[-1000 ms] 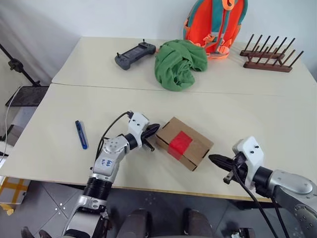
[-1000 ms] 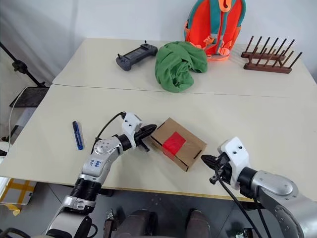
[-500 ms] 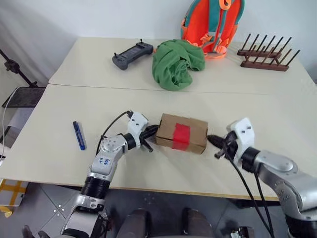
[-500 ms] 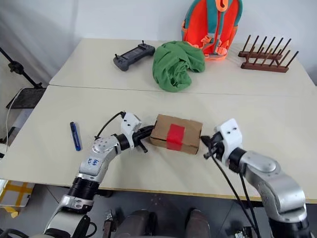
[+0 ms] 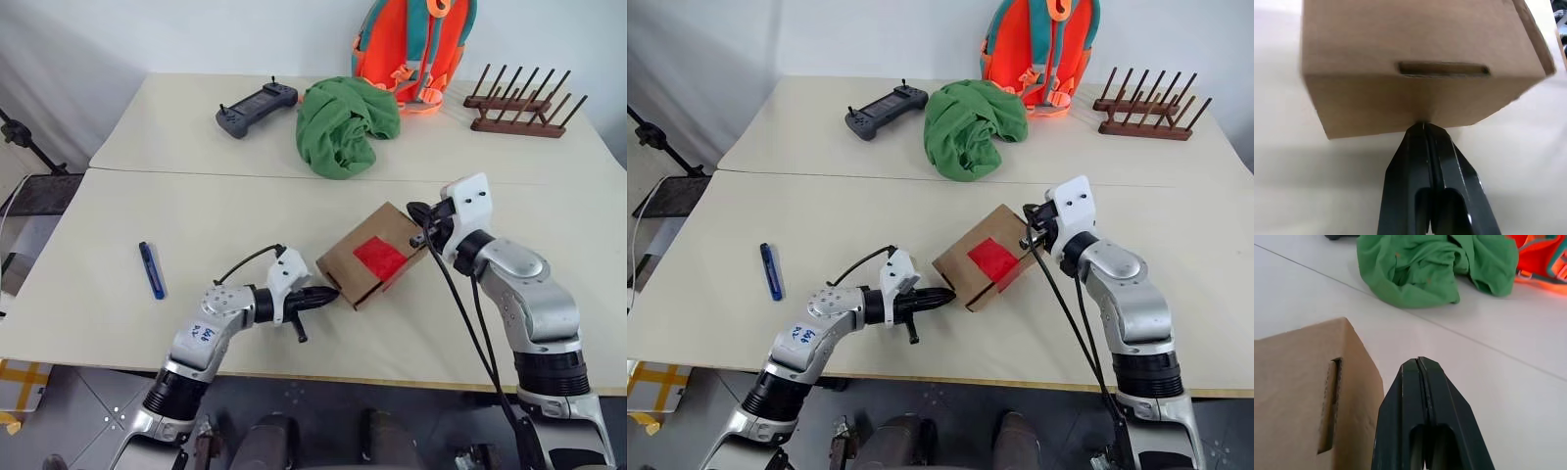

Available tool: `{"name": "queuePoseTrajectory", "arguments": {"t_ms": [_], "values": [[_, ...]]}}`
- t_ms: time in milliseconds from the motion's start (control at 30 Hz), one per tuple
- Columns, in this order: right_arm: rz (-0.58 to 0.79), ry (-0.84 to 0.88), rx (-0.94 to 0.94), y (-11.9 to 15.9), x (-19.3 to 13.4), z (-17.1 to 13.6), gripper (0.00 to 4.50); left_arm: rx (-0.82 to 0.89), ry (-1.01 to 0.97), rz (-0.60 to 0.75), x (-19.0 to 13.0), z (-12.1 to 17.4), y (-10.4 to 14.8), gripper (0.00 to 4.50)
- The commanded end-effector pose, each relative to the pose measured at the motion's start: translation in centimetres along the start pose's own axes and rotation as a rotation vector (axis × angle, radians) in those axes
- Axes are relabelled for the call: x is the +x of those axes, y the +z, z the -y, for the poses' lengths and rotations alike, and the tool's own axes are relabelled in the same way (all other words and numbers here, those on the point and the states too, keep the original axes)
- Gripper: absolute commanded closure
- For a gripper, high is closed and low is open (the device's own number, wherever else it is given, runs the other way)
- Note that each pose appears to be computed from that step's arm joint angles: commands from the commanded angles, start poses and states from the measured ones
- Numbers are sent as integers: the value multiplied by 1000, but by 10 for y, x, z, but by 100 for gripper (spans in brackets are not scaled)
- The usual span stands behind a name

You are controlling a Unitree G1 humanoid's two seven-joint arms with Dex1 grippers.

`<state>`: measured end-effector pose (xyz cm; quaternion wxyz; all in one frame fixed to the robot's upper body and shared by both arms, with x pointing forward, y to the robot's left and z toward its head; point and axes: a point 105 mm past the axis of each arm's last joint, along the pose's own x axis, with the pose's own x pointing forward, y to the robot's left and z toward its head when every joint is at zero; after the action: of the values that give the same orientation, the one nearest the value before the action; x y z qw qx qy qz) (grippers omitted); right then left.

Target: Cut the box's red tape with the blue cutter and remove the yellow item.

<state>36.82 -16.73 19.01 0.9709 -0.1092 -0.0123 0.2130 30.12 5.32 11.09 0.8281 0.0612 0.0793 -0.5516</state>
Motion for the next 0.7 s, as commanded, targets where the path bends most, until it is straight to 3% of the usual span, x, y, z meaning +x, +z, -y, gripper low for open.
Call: {"name": "queuePoseTrajectory", "arguments": {"t_ms": [33,267,500,700], "values": [[77,-87,-67,27,-13,24,449,33,51,22,-17,-10,10,447],[13,-81,-97,28,-44,31,449,55,169,1,-30,-41,4,447],[-216,189,-141,6,-99,-10,449,129,270,78,-6,-68,19,447],[-364,320,-76,-13,-128,-37,449,173,198,93,21,-62,21,447]]}}
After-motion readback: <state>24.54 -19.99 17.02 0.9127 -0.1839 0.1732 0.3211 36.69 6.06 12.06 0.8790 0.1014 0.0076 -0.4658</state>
